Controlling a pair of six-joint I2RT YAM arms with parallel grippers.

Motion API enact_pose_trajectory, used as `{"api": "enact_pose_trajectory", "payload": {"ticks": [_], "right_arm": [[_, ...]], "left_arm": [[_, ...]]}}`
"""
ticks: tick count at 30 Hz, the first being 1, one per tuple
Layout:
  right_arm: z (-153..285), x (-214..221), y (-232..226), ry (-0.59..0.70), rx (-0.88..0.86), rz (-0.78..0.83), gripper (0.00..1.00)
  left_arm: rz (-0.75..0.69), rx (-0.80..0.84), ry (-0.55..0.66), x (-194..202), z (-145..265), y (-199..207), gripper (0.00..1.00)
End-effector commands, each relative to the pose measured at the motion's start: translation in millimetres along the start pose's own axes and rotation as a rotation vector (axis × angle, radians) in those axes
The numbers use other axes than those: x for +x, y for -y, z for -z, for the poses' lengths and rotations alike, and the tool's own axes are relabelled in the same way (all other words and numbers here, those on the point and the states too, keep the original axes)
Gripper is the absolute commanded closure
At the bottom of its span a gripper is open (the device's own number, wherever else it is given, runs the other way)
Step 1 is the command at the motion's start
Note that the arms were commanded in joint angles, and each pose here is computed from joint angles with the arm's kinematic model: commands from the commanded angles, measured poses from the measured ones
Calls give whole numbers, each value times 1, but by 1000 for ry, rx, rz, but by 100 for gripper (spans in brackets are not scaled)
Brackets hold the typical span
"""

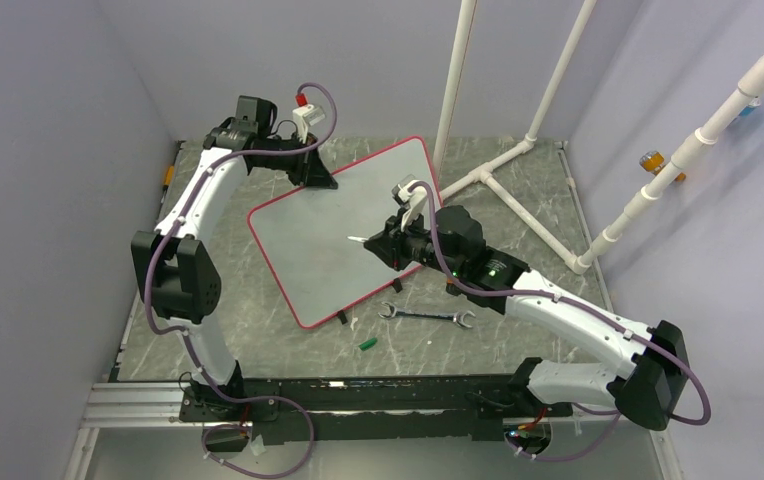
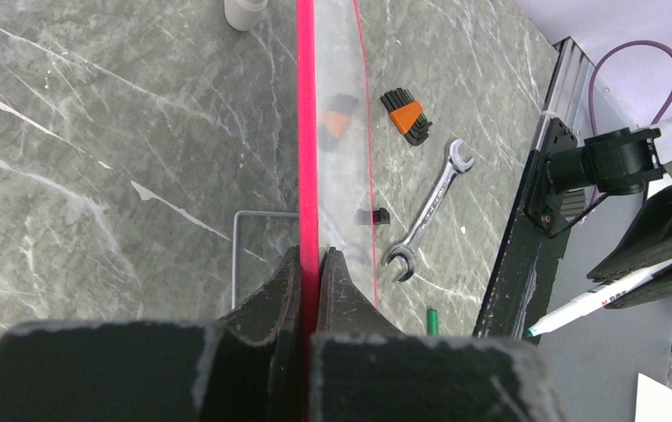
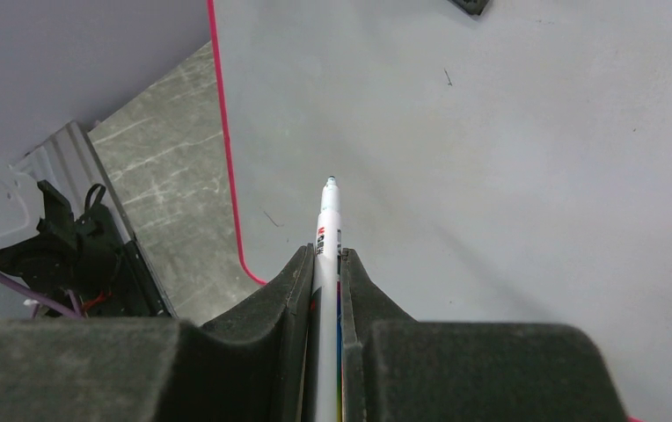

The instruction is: Write a sentence on the whiteboard

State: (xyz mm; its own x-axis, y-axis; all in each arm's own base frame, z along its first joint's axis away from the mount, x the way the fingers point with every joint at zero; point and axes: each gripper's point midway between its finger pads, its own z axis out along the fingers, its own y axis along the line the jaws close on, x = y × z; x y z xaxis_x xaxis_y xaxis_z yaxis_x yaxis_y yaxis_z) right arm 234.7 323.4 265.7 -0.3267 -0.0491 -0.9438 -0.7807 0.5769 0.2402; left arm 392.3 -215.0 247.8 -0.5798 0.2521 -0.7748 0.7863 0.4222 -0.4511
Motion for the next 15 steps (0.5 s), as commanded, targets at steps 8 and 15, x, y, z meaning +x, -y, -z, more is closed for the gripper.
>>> {"api": "enact_pose_trajectory", "payload": {"ticks": [8, 15], "right_arm": [[-3, -37, -9, 136, -18, 37, 100], [-3, -29, -17, 130, -66, 42, 100]], "left_arm": [[-158, -38, 6, -3, -9, 2, 100], [-151, -59, -25, 3, -14, 1, 100]]}}
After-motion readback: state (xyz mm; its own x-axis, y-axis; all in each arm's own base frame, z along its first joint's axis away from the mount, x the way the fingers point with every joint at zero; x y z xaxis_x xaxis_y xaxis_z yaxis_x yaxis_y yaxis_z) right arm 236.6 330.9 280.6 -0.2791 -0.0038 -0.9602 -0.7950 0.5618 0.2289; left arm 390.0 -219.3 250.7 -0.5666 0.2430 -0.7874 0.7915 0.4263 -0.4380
